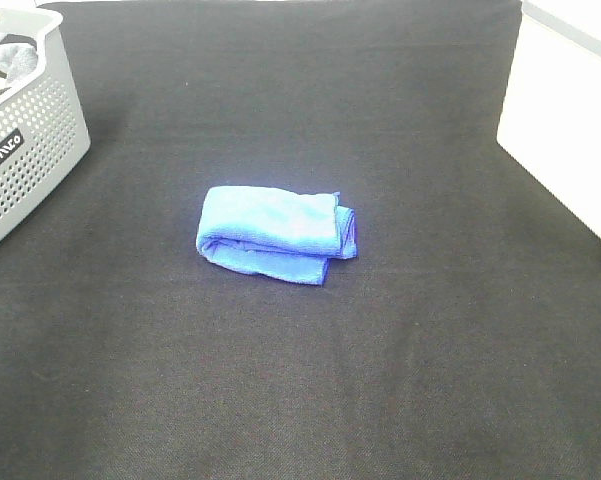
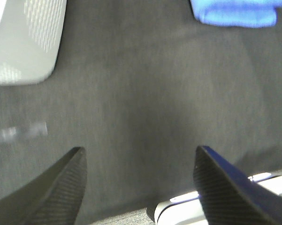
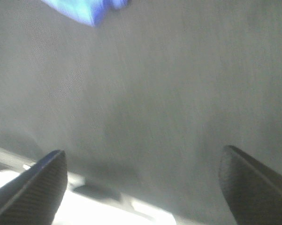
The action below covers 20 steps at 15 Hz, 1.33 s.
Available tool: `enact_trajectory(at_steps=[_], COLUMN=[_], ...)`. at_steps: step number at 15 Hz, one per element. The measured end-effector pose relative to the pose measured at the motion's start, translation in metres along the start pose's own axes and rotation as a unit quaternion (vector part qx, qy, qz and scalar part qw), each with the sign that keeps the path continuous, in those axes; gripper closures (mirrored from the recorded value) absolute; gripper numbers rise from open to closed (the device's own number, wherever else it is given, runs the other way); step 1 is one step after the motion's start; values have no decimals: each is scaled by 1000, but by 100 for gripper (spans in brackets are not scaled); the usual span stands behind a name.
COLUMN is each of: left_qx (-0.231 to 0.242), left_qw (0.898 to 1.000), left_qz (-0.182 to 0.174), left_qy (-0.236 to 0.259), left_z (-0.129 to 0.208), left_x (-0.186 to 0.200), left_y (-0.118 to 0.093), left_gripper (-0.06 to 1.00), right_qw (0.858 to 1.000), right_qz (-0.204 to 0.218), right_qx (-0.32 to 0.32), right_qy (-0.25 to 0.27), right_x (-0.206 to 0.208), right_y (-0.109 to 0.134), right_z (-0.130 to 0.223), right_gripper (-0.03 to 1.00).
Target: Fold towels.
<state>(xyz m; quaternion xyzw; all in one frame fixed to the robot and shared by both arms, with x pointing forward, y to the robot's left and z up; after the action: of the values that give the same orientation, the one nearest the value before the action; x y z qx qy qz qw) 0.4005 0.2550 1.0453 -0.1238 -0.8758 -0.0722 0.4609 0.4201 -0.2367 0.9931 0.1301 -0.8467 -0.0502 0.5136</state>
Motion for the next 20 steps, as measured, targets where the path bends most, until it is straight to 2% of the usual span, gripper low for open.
enact_trajectory(at_steps=[3,7,13,20], left_qx=[-7,-40,-80,-104], left_qw=[999,988,970,965], left_qz=[1,-5,-9,3], left_qy=[-48,-152,-229,-240], left_z=[58,102,91,88], left_x=[7,15,19,15], left_y=[0,0,-3,-10], left_gripper=[31,31,31,31], right_qw=[999,994,988,987], right_qz=[24,35,72,73], right_qx=[21,39,33,33], right_qy=[-27,-92,-130,-138], right_x=[4,28,29,27], right_y=[-10,-11,-26,-27], right_z=[43,72,74,71], right_gripper=[14,14,14,14])
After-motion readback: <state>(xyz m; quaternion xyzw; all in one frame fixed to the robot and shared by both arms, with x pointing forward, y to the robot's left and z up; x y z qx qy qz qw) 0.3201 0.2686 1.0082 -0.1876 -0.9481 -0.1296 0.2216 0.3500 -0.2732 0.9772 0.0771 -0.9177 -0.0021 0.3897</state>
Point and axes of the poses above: a point on each arm's last joint axis where the gripper is mounted, x pointing back along that axis away from the gripper, y along the wrist's bending axis when the last joint is at zero, z = x × y, the point moved 10 cm from there along -x, pointing out along that axis toward the gripper, and after that the axes turned 7 degrees about -x, right-handed, at the moved point
